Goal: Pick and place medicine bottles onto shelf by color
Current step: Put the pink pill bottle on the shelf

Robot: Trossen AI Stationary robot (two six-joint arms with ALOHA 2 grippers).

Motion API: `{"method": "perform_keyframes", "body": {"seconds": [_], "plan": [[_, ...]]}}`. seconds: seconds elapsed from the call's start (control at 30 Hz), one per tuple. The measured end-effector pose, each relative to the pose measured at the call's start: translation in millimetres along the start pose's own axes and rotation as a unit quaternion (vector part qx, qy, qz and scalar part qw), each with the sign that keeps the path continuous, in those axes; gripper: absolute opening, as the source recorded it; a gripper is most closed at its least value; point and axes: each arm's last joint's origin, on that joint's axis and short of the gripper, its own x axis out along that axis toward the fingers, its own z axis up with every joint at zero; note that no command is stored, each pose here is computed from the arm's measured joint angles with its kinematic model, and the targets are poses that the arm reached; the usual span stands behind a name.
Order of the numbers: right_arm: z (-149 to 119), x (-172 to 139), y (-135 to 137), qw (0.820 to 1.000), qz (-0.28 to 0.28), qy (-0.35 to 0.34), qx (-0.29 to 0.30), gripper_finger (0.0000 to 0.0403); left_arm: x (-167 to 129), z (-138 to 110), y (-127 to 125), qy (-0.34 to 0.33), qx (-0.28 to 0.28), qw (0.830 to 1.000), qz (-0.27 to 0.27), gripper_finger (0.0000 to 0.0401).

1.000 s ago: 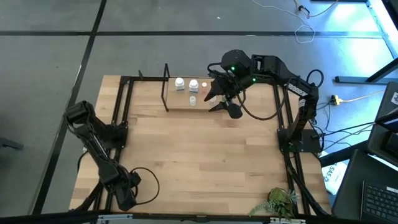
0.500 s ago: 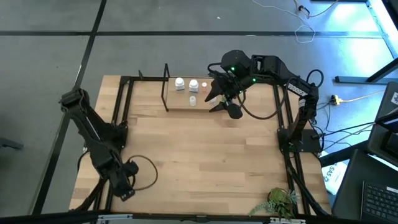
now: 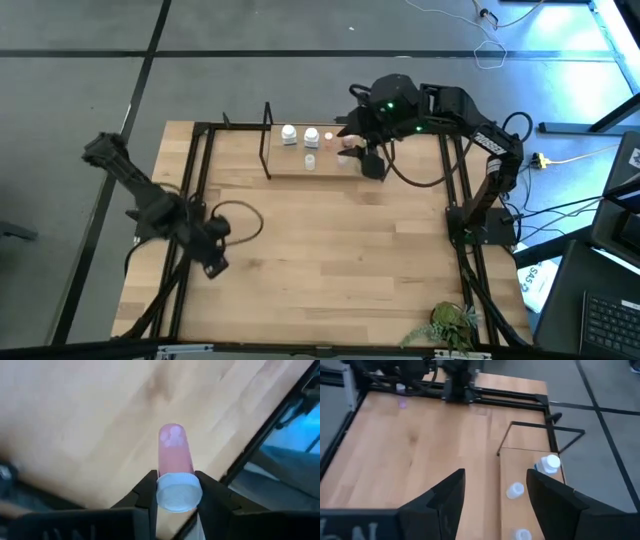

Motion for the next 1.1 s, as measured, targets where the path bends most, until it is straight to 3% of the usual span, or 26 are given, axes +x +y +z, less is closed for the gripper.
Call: {"method": "perform_keyframes", "body": {"seconds": [0.27, 0.43, 0.67, 0.87, 1.1], "plan": [[0, 0, -1, 1.000, -0.007, 0.000, 0.011, 0.0213, -11, 49, 14, -0.078, 0.061, 0.995, 0.022, 0.0091], [-1, 0, -2, 0.999, -0.032, 0.007, 0.040, 0.0213, -36, 84, 16, -0.152, 0.098, 0.983, 0.039, 0.0091], [-1, 0, -4, 0.994, -0.079, 0.015, 0.075, 0.0213, -79, 124, 26, -0.248, 0.108, 0.961, 0.062, 0.0091], [-2, 0, -5, 0.992, -0.094, 0.016, 0.087, 0.0213, -100, 163, 30, -0.273, 0.115, 0.950, 0.097, 0.0091], [-1, 0, -6, 0.992, -0.094, 0.014, 0.088, 0.0213, -113, 216, 29, -0.231, 0.133, 0.955, 0.131, 0.0091]]}}
